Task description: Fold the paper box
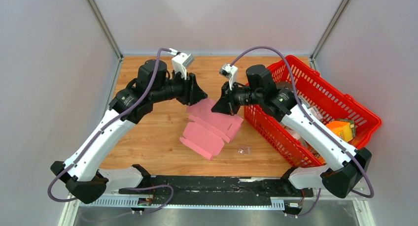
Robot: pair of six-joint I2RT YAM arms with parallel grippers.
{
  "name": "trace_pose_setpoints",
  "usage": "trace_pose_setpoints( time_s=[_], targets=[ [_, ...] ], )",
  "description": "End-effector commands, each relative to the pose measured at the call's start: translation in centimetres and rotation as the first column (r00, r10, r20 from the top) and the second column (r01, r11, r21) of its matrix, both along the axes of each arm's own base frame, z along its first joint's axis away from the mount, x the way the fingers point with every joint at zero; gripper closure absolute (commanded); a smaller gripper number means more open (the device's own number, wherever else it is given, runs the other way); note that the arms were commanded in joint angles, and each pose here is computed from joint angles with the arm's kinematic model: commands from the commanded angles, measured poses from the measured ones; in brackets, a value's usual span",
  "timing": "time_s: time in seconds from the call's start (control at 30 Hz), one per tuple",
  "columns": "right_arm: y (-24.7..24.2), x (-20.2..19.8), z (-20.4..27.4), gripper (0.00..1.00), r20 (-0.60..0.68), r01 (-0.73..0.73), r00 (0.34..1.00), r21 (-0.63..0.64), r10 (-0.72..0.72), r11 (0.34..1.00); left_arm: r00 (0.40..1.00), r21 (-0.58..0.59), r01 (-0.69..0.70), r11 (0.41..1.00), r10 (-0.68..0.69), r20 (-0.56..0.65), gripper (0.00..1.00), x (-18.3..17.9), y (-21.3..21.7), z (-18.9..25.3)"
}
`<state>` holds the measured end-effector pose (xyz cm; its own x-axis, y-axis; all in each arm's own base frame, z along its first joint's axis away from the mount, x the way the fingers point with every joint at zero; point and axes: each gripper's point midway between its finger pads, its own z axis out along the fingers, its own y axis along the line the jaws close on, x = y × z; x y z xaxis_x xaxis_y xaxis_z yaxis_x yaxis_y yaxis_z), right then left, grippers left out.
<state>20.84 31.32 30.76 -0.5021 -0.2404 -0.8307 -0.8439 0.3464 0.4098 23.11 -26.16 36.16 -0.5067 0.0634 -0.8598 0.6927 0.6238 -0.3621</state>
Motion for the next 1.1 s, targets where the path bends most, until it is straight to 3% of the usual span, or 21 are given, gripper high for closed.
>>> trace_pose_setpoints(
  time_s=[0.0, 0.27, 0.4, 0.57, 0.77, 1.07],
  targets=[
    [0.0, -0.1, 2.4, 1.00, 0.055, -0.007, 0.999, 0.062, 0.003, 0.998, 0.997, -0.069, 0.072, 0.995, -0.070, 0.032, 0.57, -1.0, -1.2, 1.4],
    [0.0, -0.4, 2.8, 1.00, 0.059, -0.008, 0.998, 0.072, 0.004, 0.997, 0.995, -0.044, 0.097, 0.994, -0.096, 0.019, 0.60, -2.3, -1.9, 0.2],
    [-0.1, -0.3, 2.5, 1.00, 0.054, -0.008, 0.999, 0.068, 0.004, 0.998, 0.997, -0.055, 0.036, 0.998, -0.033, 0.064, 0.40, -1.9, -0.8, 2.0],
    [0.2, -0.8, 2.8, 1.00, 0.053, -0.037, 0.998, 0.088, 0.033, 0.995, 0.996, -0.074, -0.002, 0.997, 0.009, 0.090, 0.31, -1.9, 0.1, 3.8],
    [-0.1, -1.4, 3.2, 1.00, 0.065, -0.044, 0.997, 0.106, 0.037, 0.993, 0.997, -0.071, -0.069, 0.995, 0.067, -0.027, 0.30, -0.5, 0.6, 1.8],
    [-0.2, -2.0, 3.8, 1.00, 0.066, -0.061, 0.996, 0.127, 0.053, 0.990, 0.999, -0.092, -0.022, 0.996, 0.017, -0.051, 0.31, -0.9, -0.4, 1.6]
  ],
)
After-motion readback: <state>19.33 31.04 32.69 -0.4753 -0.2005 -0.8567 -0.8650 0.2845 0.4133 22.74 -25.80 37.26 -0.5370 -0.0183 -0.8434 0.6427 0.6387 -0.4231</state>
